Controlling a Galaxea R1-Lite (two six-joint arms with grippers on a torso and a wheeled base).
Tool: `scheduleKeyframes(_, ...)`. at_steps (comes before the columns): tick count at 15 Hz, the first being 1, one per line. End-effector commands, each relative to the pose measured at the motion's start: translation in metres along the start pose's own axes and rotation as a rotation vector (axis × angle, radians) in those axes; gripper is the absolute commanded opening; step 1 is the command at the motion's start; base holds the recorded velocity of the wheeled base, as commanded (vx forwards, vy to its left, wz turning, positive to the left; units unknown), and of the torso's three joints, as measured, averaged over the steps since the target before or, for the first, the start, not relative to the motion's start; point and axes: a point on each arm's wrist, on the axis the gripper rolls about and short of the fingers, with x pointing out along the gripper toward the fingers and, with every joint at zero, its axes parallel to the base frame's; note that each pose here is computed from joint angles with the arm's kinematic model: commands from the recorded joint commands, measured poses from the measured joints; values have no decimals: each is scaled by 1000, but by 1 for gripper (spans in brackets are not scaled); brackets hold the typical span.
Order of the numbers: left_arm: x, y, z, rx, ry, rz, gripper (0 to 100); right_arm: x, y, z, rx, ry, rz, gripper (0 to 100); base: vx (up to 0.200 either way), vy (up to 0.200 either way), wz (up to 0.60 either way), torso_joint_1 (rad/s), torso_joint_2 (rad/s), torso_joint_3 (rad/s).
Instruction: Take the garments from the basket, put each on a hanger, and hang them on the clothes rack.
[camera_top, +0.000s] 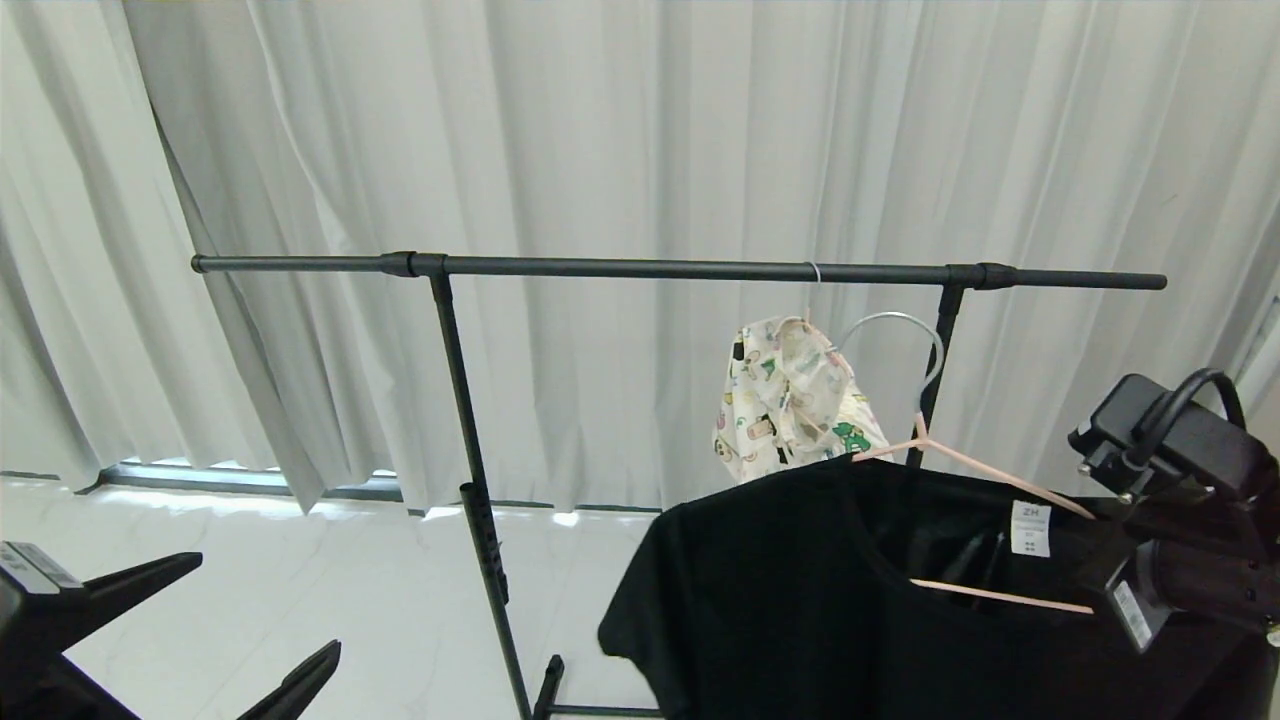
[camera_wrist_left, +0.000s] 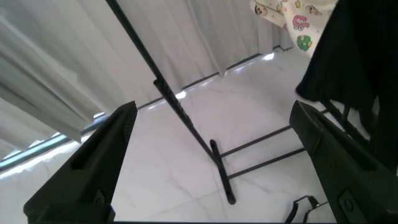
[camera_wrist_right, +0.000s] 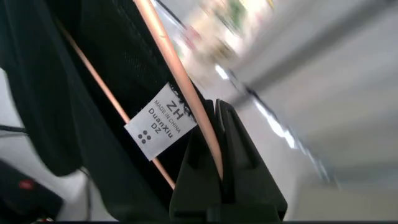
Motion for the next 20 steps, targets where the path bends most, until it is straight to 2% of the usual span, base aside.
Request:
scheduleKeyframes(1, 4, 0, 5, 3, 6, -2, 100, -3, -14, -10, 37, 70, -100, 0, 0, 0, 0, 0, 0, 0)
scheduleKeyframes(4, 10, 0, 7, 20, 32, -3, 100, -26, -33, -35, 100, 243, -251, 0, 0, 0, 0, 0, 0, 0)
scheduleKeyframes(6, 15, 0, 10, 71, 47, -2, 100, -42, -41, -50, 147, 352, -352, 0, 0, 0, 0, 0, 0, 0)
scheduleKeyframes(10, 24, -1, 15, 124, 75, 0, 100, -57, -52, -68, 220, 518, -533, 0, 0, 0, 0, 0, 0, 0)
scheduleKeyframes(13, 27, 0, 17, 127, 92, 29, 100, -52, -62, -72, 275, 567, -584, 0, 0, 0, 0, 0, 0, 0)
scheduleKeyframes(16, 28, -1, 18, 132, 93, 27, 100, -31, -68, -67, 437, 535, -601, 0, 0, 0, 0, 0, 0, 0)
scheduleKeyframes(18, 28, -1, 17, 172, 95, 26, 100, -14, -71, -52, 563, 481, -614, 0, 0, 0, 0, 0, 0, 0)
scheduleKeyframes(20, 29, -1, 18, 186, 101, 23, 100, 3, -72, -37, 598, 450, -660, 0, 0, 0, 0, 0, 0, 0)
